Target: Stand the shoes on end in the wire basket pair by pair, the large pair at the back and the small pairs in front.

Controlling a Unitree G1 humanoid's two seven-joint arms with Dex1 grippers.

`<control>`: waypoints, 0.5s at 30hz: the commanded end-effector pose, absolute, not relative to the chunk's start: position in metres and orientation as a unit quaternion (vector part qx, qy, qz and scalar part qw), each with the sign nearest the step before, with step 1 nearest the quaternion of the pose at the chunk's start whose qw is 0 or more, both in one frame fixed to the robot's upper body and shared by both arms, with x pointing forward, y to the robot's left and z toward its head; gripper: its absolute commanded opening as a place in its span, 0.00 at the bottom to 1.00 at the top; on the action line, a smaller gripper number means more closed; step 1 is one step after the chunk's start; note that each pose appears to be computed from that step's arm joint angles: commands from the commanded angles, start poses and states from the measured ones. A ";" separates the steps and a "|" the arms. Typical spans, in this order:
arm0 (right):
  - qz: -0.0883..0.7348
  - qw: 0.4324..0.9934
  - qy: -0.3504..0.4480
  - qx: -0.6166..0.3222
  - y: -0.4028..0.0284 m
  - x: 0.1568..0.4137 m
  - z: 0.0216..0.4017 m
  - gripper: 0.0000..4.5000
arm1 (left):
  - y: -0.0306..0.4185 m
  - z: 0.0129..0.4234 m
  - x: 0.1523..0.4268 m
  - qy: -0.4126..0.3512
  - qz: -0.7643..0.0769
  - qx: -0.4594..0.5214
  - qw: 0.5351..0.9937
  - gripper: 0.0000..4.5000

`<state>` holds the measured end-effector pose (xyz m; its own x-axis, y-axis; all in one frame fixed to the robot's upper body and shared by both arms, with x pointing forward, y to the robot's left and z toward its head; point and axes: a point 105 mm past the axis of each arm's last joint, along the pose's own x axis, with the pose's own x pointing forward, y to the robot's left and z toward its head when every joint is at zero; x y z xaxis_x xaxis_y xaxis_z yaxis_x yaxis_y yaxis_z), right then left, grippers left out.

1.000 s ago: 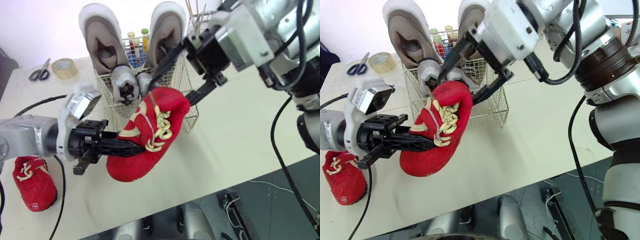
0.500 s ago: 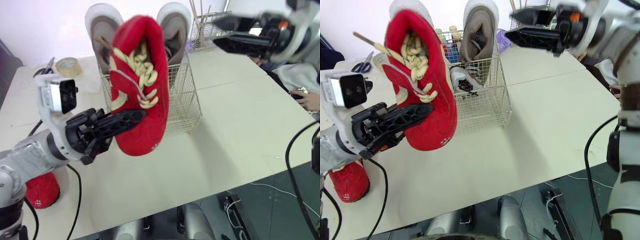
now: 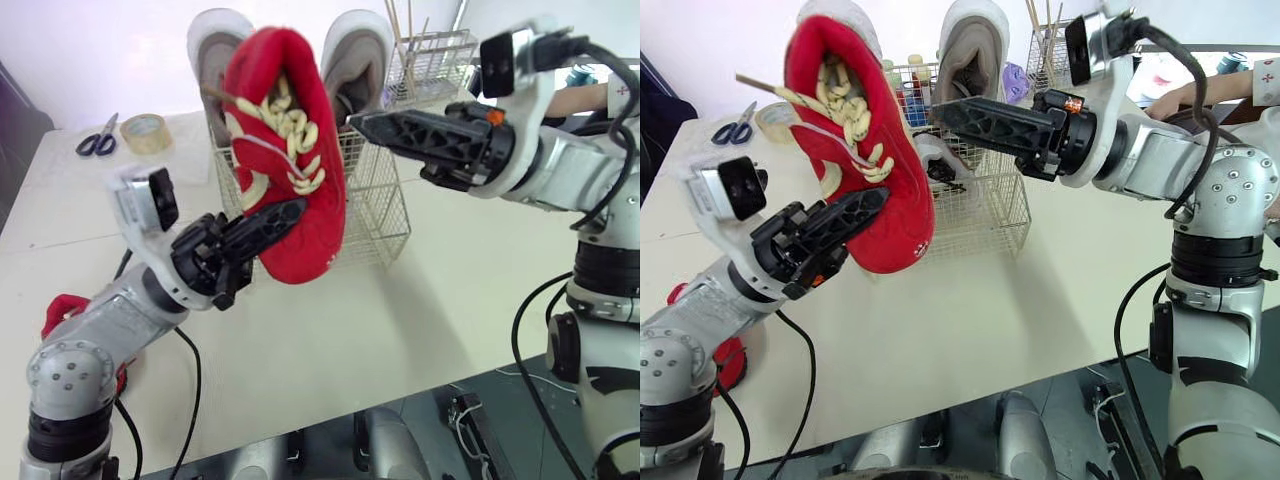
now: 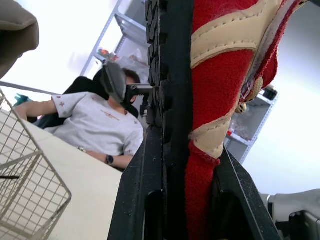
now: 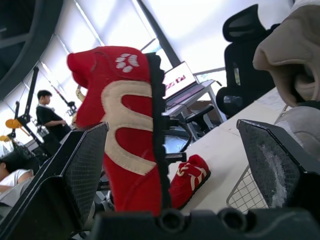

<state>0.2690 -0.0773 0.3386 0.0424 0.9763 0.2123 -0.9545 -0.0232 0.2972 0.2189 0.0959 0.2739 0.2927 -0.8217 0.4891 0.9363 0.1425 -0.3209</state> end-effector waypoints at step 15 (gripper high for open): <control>0.743 0.656 0.032 0.125 -0.056 0.244 0.330 0.99 | 0.086 0.283 0.218 -0.103 -0.630 -0.262 0.724 0.06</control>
